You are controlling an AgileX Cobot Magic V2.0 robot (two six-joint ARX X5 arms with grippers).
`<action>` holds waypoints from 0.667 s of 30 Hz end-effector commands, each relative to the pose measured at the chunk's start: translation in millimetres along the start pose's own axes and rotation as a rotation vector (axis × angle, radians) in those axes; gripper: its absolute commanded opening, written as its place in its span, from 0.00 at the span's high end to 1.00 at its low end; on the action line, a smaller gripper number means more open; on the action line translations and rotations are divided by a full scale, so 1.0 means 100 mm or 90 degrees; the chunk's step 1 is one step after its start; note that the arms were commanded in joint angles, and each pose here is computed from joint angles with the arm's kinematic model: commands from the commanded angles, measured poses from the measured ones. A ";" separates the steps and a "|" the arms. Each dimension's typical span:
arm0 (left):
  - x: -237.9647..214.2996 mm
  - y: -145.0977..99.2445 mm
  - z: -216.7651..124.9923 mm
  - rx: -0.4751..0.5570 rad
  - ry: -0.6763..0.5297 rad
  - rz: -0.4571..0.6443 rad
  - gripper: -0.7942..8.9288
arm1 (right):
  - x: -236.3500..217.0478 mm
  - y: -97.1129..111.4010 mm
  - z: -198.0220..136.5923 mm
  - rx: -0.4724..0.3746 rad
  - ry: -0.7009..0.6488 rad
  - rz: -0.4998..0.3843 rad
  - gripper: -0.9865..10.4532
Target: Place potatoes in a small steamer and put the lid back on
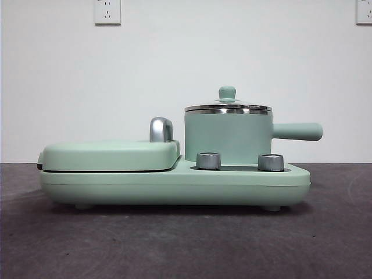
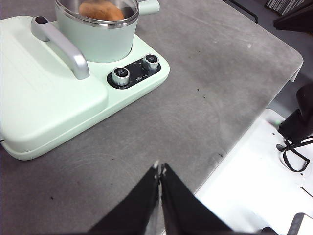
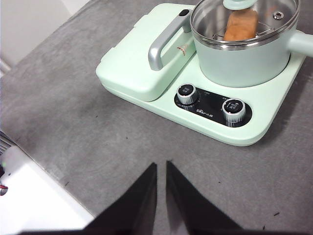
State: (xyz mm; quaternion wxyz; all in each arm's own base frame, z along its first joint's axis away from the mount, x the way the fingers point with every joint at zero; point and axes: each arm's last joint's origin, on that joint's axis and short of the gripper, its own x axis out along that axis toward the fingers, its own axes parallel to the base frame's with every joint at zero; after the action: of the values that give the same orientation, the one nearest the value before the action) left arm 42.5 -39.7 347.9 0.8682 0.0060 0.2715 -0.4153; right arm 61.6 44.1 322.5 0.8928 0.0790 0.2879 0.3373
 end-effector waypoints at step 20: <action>0.35 0.49 -0.49 -0.011 -0.277 0.248 0.91 | 0.00 0.01 0.02 -0.003 -0.008 0.005 0.89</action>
State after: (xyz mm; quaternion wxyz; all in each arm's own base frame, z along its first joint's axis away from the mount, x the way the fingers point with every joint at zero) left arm 69.7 -21.2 283.2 0.9666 -0.0402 0.0908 -0.2362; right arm 61.6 44.1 322.5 0.8928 0.0792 0.2879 0.3372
